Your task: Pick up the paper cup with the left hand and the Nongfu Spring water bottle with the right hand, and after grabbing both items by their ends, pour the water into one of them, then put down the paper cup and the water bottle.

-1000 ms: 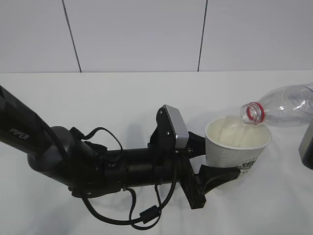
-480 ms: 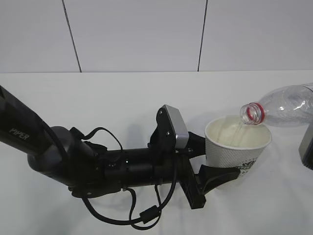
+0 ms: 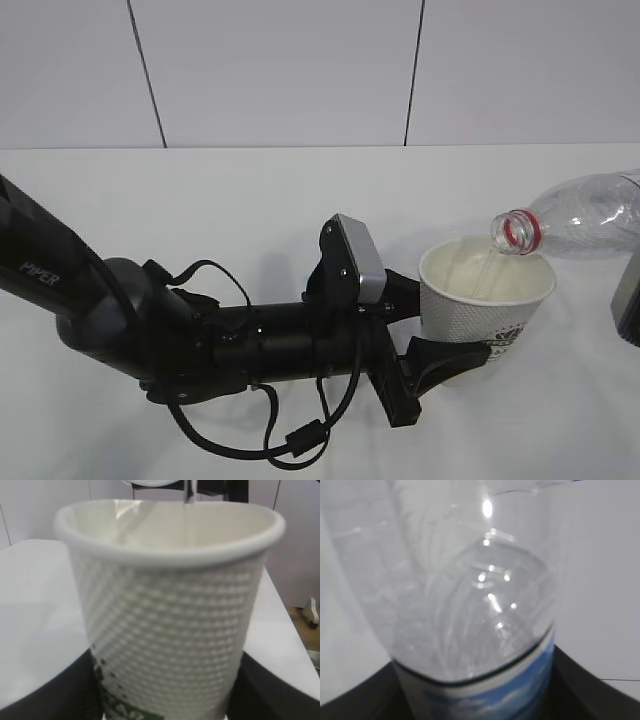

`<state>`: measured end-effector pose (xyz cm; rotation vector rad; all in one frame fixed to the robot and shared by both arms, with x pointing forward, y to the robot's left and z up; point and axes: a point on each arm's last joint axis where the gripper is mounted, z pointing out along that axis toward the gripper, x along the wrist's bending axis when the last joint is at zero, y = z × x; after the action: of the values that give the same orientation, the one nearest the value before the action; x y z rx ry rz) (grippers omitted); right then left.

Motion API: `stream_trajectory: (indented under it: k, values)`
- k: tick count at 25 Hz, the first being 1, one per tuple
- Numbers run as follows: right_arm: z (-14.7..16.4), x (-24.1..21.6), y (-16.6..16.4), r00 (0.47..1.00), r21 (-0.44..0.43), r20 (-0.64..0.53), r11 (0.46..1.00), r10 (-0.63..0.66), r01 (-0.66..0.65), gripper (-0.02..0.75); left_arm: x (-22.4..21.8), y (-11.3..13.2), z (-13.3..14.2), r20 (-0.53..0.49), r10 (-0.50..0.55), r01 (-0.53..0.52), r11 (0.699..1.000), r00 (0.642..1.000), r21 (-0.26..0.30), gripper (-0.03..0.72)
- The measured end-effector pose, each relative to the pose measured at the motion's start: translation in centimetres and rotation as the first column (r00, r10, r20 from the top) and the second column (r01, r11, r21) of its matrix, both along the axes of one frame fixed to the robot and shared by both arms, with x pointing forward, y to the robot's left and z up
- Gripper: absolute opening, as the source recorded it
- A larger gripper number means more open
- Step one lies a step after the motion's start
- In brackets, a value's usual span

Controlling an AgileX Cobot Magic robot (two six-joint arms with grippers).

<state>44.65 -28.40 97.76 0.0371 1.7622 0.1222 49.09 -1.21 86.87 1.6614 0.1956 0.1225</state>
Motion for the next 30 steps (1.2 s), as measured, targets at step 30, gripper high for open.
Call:
stream_trajectory:
  k: [30]
  values:
    - [0.02,0.0,0.0,1.0,-0.005,0.002,1.0,0.001,-0.001,0.449,0.0,0.0,0.0,0.0,0.0,0.0,1.0,1.0,0.0,0.47]
